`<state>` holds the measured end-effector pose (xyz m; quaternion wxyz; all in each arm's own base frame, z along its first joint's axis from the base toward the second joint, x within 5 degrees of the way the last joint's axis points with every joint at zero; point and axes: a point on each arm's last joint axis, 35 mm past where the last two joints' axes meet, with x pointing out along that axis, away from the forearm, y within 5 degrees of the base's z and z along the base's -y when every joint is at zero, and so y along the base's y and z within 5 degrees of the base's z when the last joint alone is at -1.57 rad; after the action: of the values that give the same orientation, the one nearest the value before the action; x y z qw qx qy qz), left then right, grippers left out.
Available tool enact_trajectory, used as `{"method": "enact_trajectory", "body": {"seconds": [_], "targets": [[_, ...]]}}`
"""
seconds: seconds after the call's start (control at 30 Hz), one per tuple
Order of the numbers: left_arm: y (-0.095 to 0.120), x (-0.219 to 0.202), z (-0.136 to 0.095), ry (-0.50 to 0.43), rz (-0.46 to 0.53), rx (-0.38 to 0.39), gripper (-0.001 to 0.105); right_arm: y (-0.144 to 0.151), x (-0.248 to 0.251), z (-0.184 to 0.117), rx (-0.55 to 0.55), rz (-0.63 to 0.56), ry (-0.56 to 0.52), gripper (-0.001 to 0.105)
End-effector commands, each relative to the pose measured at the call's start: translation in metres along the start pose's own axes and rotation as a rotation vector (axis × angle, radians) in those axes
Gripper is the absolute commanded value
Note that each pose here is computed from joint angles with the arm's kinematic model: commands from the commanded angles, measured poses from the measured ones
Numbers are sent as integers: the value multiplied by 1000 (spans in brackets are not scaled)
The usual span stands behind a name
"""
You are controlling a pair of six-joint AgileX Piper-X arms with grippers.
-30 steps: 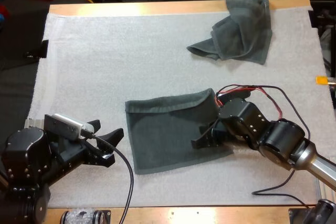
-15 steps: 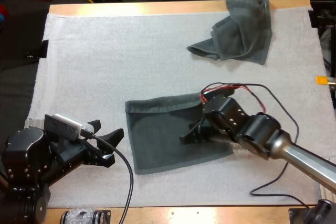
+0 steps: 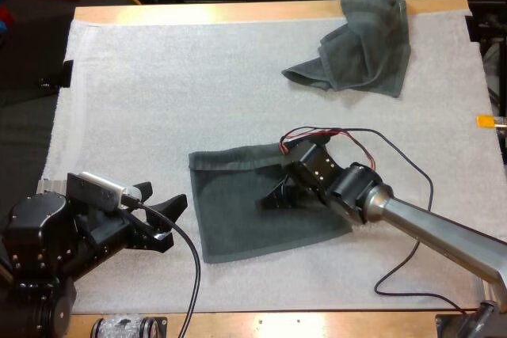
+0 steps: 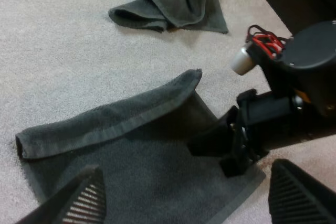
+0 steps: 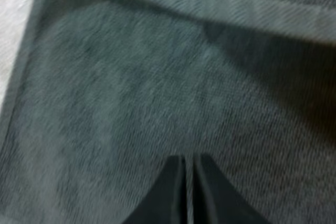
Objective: Pick towel from pile, fold and stack
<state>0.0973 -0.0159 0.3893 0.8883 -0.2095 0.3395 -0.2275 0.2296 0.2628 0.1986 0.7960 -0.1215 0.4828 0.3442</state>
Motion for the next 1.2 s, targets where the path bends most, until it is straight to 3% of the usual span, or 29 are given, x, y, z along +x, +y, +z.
{"method": "enact_trajectory", "body": {"seconds": [0.0,0.33,0.97,1.07,1.17], "targets": [[-1,-1,0,-1,-15,-1,63,-5,1,5,0,-5,-17,1],[-1,-1,0,0,-15,-2,63,-17,37,19,8,-22,16,1],[-1,-1,0,0,-15,-2,63,-38,93,19,57,-21,57,1],[-1,-1,0,0,-15,-2,63,-38,94,22,55,-23,33,1],[-1,-1,0,0,-15,-2,63,-37,94,33,54,-18,-62,1]]}}
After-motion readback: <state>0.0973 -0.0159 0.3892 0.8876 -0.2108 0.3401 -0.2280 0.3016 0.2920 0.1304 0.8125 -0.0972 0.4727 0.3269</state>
